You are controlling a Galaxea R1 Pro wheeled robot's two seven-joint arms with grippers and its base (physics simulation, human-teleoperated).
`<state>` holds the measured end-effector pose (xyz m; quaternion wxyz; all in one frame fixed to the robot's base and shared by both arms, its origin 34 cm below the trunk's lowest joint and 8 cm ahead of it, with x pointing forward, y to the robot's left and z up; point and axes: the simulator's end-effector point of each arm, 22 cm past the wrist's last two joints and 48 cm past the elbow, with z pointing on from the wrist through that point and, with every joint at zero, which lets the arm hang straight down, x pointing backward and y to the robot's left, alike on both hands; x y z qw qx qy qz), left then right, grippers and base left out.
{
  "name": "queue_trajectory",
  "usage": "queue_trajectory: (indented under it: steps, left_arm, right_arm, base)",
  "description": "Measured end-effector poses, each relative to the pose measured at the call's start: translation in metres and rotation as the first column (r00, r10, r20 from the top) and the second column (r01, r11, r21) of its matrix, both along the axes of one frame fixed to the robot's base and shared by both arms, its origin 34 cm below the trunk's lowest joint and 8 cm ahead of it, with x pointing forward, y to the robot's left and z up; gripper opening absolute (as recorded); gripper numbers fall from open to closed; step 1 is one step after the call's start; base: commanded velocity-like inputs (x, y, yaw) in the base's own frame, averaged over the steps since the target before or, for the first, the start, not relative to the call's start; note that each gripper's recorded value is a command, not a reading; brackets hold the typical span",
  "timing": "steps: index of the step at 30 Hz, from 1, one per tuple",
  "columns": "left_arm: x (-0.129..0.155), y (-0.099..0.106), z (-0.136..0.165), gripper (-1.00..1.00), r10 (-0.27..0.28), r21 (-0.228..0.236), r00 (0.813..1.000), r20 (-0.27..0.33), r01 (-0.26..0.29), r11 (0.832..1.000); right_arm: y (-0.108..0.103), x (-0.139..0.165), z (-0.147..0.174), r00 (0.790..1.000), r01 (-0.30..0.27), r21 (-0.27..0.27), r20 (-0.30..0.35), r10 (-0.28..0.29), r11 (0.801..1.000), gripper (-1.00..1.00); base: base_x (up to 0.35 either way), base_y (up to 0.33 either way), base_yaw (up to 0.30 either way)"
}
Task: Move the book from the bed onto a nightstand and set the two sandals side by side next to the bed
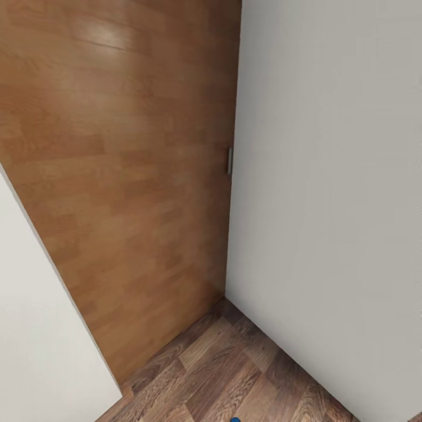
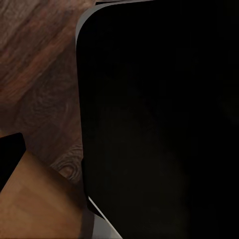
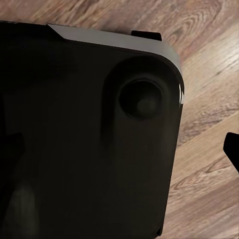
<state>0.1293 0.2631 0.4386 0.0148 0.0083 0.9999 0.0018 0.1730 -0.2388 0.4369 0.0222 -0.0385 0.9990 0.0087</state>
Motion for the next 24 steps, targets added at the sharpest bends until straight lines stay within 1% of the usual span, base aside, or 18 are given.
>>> queue_trajectory:
  steps: [15,19,24]
  left_arm:
    - [0.0000,0.0000,0.0000,1.00,0.001,0.000,1.000,0.000,-0.001,1.000]
    - [0.0001,0.0000,0.0001,1.00,0.001,0.000,1.000,0.001,-0.001,1.000]
    - [0.0000,0.0000,0.0000,1.00,0.001,0.000,1.000,0.000,-0.001,1.000]
  right_arm:
    - [0.0000,-0.0004,0.0000,1.000,0.000,0.000,-0.001,0.000,1.000,1.00]
    - [0.0000,-0.0003,0.0001,1.000,0.000,0.000,0.000,0.000,1.000,1.00]
    - [0.0000,-0.0004,0.0001,1.000,0.000,0.000,0.000,0.000,1.000,1.00]
  base:
    - [0.041,0.004,-0.020]
    - [0.142,0.038,-0.114]
    - [0.161,0.029,-0.194]
